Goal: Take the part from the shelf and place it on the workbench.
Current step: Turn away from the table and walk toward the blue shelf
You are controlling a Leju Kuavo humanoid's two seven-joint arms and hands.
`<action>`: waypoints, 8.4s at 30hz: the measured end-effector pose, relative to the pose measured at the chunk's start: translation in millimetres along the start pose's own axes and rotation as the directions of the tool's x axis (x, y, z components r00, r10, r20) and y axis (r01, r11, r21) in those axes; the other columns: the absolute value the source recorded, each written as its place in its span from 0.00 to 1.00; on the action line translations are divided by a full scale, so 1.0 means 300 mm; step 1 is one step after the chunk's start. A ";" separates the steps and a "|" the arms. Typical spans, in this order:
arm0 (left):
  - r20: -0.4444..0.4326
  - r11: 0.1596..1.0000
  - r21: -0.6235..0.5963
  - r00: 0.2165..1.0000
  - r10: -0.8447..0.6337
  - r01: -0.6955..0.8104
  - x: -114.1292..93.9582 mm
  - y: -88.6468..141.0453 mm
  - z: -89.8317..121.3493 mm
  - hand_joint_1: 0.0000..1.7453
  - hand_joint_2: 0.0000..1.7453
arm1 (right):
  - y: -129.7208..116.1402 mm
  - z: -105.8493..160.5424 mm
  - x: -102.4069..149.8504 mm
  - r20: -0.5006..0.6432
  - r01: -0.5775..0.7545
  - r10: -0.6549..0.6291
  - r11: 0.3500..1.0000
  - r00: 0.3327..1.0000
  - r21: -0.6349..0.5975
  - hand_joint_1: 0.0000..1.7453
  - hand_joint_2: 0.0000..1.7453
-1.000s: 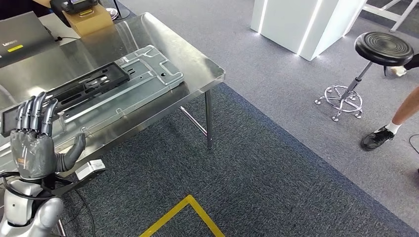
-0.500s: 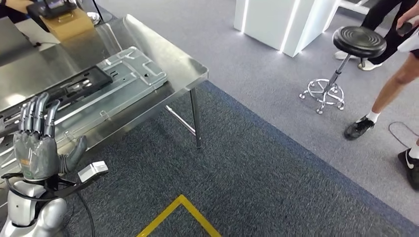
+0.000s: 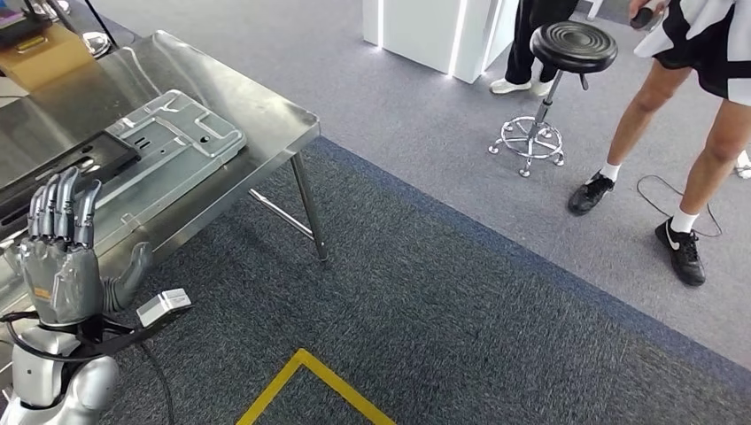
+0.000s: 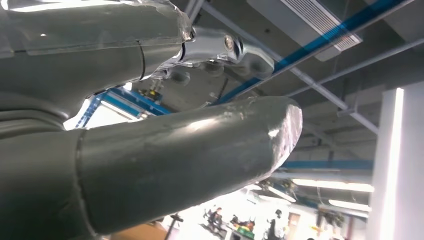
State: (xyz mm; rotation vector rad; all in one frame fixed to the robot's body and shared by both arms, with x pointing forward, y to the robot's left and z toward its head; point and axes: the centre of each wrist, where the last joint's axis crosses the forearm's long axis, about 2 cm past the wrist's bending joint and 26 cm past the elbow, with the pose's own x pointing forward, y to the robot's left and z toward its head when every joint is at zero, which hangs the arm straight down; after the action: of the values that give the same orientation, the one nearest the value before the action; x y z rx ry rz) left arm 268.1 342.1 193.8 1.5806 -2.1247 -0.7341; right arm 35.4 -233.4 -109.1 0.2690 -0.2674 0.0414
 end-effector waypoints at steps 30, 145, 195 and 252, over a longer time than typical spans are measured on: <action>-0.736 0.557 -0.168 0.480 0.478 -0.813 0.042 -0.197 0.530 0.00 1.00 | -0.010 0.004 -0.015 -0.001 0.039 -0.039 0.999 0.999 -0.010 0.00 0.00; -0.601 0.477 0.405 -0.620 -0.504 -0.780 0.365 -0.083 1.233 0.00 0.00 | -0.016 0.002 0.001 -0.050 0.077 -0.082 0.993 0.995 -0.090 0.00 0.00; -0.577 0.500 0.403 -0.637 -0.511 -0.766 0.362 -0.080 1.236 0.00 0.00 | 0.007 0.001 -0.015 -0.006 0.076 -0.077 0.996 0.997 -0.051 0.00 0.00; -0.612 0.476 0.389 -0.607 -0.506 -0.789 0.371 -0.070 1.246 0.00 0.00 | 0.016 0.001 -0.024 -0.008 0.122 -0.123 0.990 0.992 -0.064 0.00 0.75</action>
State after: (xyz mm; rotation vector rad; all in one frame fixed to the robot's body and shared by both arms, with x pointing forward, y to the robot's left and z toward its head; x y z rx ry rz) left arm 30.5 296.8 -112.9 0.0196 -0.1695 0.3709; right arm 27.9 -229.0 -109.4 0.2214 -0.2389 -0.0868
